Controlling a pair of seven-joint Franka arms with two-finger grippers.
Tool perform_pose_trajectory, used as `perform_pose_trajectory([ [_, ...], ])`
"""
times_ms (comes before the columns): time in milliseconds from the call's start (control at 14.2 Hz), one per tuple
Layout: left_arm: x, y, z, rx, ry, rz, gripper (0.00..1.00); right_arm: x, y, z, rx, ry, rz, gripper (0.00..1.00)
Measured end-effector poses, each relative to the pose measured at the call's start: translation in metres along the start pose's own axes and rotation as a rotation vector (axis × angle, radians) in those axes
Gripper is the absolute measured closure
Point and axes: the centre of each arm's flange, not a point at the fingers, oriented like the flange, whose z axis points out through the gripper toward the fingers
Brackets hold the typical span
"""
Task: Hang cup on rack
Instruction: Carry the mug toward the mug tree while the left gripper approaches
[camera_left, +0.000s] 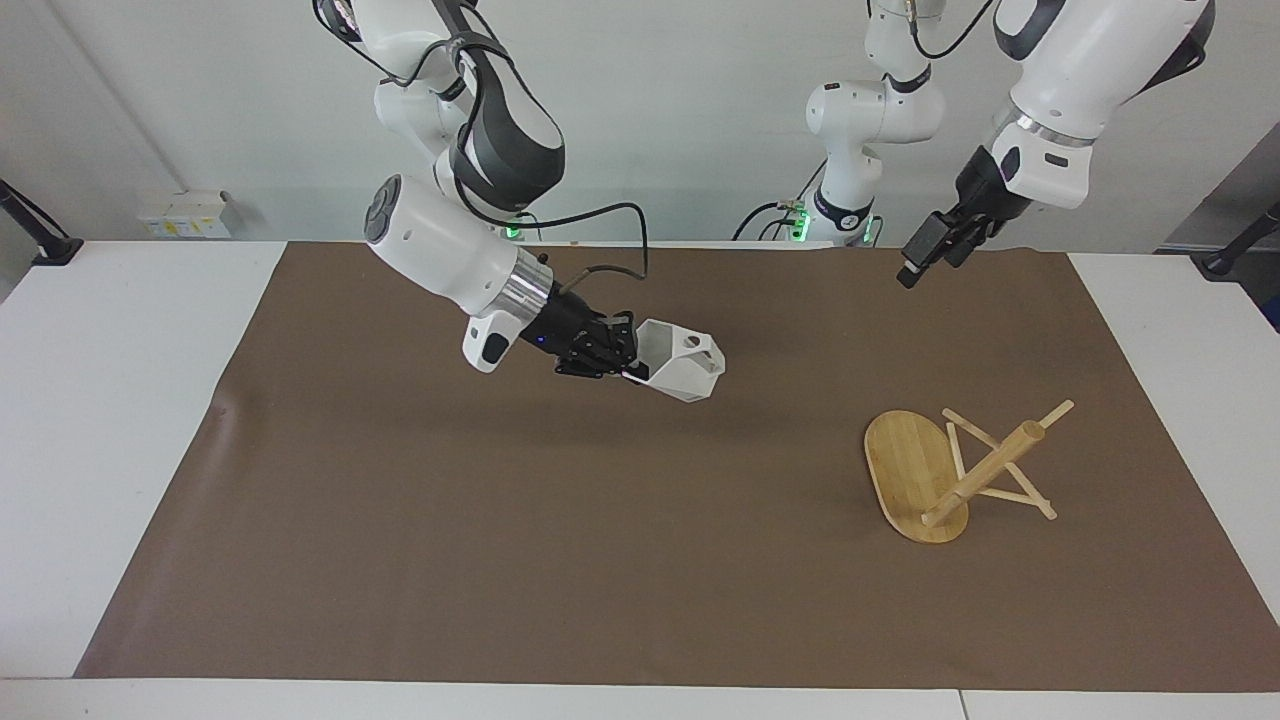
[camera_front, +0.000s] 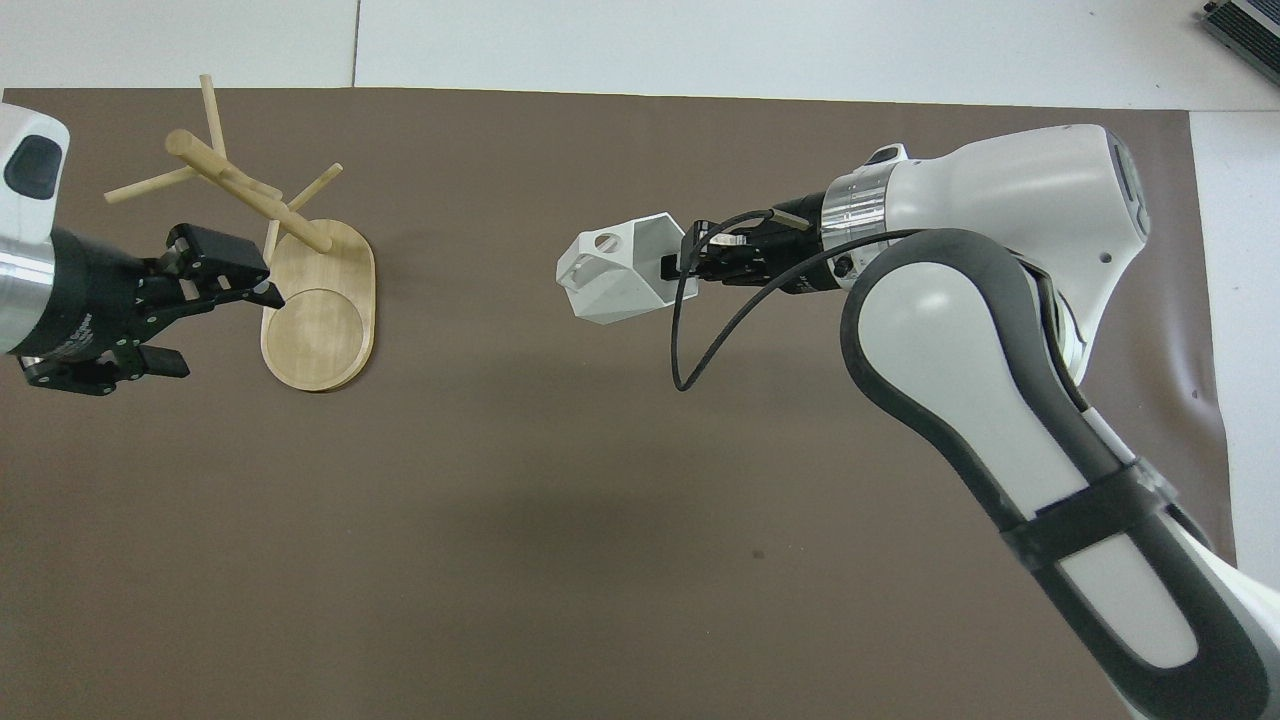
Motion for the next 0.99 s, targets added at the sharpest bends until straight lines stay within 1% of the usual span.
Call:
perform_pose_trajectory([
  [212,-0.012,0.018,0.016,-0.062,-0.026,-0.173,0.00,-0.011,-0.030,0.018,0.045,0.038,-0.023,0.94],
  [282,-0.015,0.021,0.020,-0.076,-0.040,-0.225,0.00,-0.016,-0.041,0.025,0.049,0.051,-0.038,0.94],
  [424,-0.019,0.030,0.024,-0.119,-0.053,-0.355,0.00,-0.025,-0.055,0.037,0.054,0.057,-0.052,0.94],
  [494,-0.020,0.033,0.023,-0.146,-0.059,-0.421,0.00,-0.028,-0.059,0.040,0.056,0.057,-0.050,0.94],
  [636,-0.018,0.038,0.021,-0.195,-0.067,-0.554,0.00,-0.032,-0.068,0.044,0.063,0.080,-0.037,0.94],
  [777,-0.022,0.044,0.023,-0.214,-0.077,-0.638,0.00,-0.039,-0.083,0.051,0.074,0.097,-0.024,0.94],
  [989,-0.030,0.053,0.031,-0.244,-0.083,-0.755,0.00,-0.042,-0.094,0.051,0.088,0.102,-0.019,0.94],
])
